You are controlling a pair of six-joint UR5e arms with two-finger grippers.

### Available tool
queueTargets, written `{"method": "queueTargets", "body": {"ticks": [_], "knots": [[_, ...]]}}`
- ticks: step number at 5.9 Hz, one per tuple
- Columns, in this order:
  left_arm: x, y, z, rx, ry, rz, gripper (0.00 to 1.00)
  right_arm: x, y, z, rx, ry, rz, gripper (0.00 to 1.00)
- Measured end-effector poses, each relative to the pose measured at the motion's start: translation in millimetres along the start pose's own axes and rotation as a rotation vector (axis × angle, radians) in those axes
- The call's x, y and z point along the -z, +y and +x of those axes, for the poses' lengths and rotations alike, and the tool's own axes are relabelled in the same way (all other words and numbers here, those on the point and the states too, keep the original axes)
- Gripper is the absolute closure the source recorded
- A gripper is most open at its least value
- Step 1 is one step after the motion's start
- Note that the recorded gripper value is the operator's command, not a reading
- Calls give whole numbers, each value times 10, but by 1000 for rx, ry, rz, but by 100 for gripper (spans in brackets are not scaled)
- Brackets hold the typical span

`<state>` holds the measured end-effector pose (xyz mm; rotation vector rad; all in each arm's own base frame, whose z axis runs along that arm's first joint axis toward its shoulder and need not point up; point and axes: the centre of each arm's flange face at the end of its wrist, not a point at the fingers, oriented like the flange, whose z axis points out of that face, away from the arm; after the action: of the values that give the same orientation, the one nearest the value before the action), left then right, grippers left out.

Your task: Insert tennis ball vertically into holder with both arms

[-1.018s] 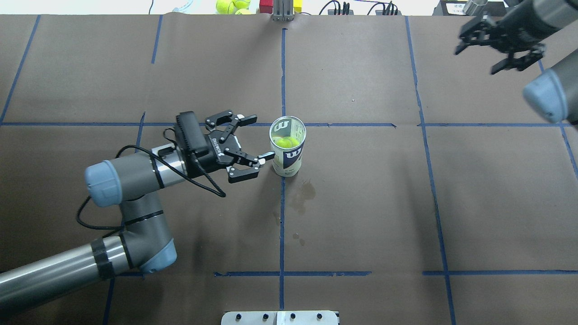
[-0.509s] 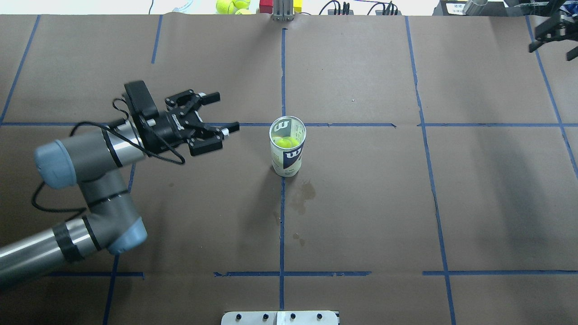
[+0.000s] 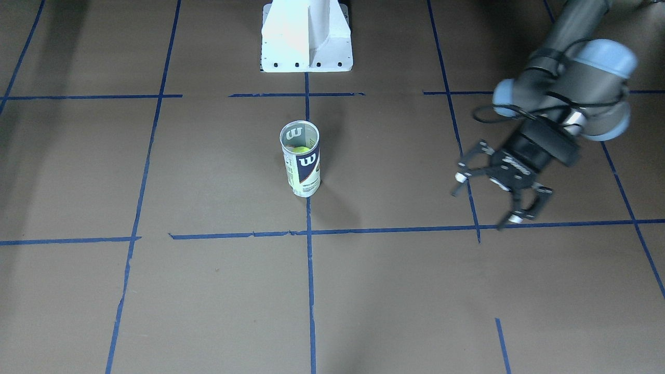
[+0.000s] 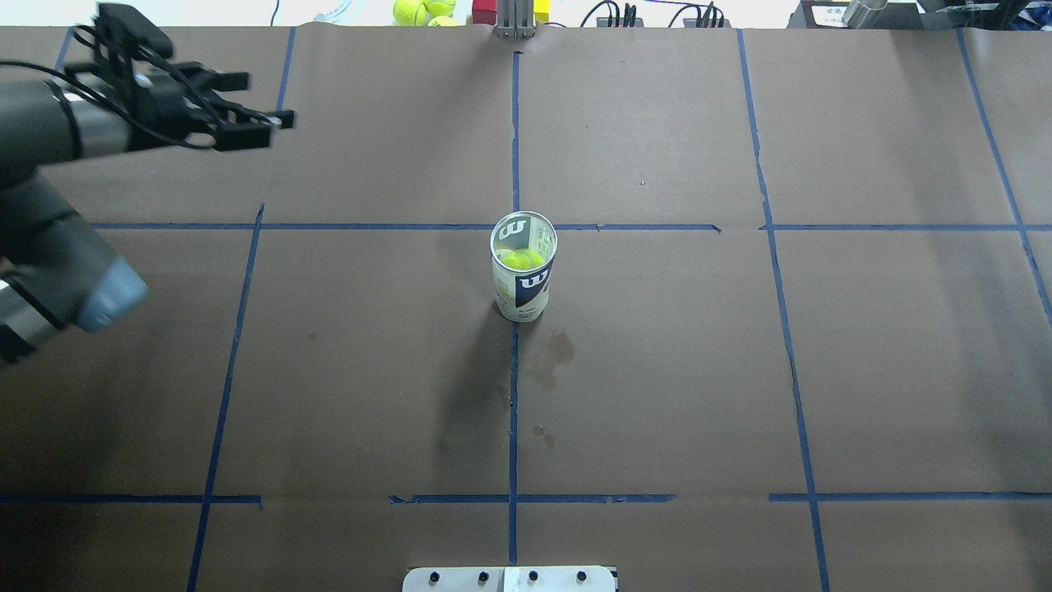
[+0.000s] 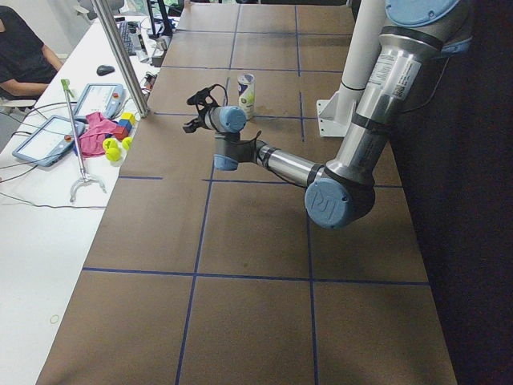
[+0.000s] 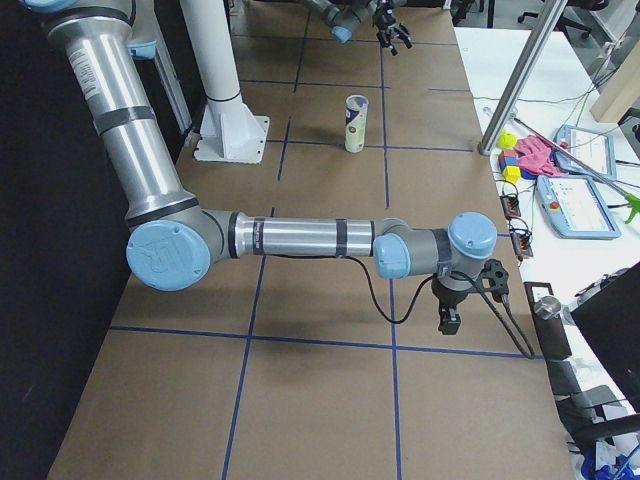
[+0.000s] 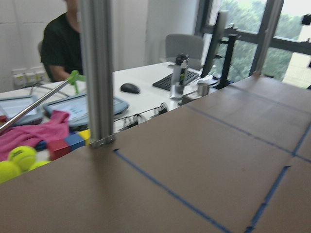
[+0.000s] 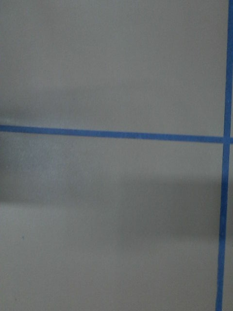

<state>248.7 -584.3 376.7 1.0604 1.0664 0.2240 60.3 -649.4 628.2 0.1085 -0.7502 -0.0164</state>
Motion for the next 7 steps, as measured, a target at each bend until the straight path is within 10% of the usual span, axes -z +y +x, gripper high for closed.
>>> {"method": "queueTargets", "body": {"ticks": [4,7], "knots": [[857,624,-1625,205,-282,-515,0,-139,444,654,29,-23,-25,0],[1724,1356,-1864,380,-325,-670,0,-347,847,886,18,-20,-40,0]]}}
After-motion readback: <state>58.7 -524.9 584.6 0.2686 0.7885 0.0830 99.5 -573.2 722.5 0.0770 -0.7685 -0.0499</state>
